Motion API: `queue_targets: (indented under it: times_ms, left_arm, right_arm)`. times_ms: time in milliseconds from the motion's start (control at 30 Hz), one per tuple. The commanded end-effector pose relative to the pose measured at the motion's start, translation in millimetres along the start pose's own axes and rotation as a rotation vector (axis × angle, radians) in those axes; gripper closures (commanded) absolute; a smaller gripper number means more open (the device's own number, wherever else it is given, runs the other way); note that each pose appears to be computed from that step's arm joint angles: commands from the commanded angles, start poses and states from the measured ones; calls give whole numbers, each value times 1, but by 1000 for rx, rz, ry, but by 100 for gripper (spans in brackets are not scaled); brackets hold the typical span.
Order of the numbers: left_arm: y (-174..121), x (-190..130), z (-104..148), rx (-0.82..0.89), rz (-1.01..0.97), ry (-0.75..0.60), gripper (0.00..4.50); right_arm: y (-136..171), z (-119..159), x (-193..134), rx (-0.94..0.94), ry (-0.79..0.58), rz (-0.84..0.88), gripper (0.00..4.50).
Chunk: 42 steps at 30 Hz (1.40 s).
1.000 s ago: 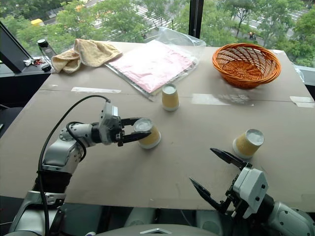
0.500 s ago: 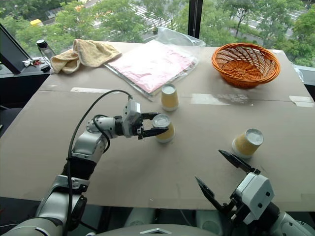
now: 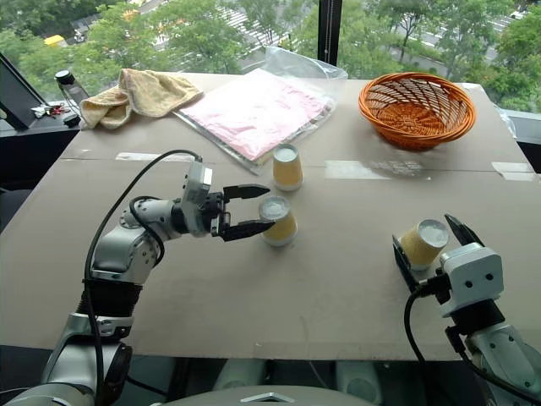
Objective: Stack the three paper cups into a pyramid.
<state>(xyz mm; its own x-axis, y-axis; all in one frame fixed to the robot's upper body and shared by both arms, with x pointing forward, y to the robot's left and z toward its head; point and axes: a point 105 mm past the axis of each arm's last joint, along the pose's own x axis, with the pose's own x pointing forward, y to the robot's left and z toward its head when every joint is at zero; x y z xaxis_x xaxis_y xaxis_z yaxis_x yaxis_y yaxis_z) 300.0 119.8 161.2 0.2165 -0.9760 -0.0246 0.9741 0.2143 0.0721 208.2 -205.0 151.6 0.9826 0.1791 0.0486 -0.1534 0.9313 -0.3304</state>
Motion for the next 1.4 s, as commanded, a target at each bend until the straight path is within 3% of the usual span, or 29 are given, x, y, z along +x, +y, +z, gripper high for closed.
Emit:
queue_targets:
  times_ms: [33, 167, 367, 467, 567, 600, 733, 833, 933, 1133, 1400]
  left_arm:
    - [-17, -3, 25, 52, -70, -34, 6]
    - [-49, -1, 34, 27, -220, -25, 6]
    - [-67, -1, 35, 12, -278, -14, 6]
    - [-68, -2, 33, 1, -274, -15, 0]
    - [-68, -3, 31, -7, -267, -19, 0]
    - [-67, -3, 31, -13, -255, -26, 0]
    - [-52, -6, 33, -35, -105, -105, 0]
    - [-34, -20, 39, -57, 54, -244, 0]
    - [-25, -44, 37, -87, 148, -268, 0]
    - [-36, -89, 9, -121, 164, -147, 0]
    - [-56, -110, -8, -127, 156, -65, 0]
  right_arm:
    - [-17, -11, 5, 22, 58, -64, 0]
    - [-19, -22, 11, 109, 110, -60, 0]
    - [-20, -27, 15, 211, 135, -68, 0]
    - [-18, -29, 15, 244, 145, -55, 84]
    - [-18, -31, 16, 268, 143, -55, 231]
    - [-19, -31, 15, 263, 140, -55, 240]
    - [-18, -16, 18, 252, 73, -5, 240]
    - [2, 11, 24, 254, -22, 149, 240]
    - [23, 31, 36, 245, -82, 287, 240]
    - [72, 43, 67, 199, -82, 541, 240]
    - [96, 38, 84, 148, -67, 645, 240]
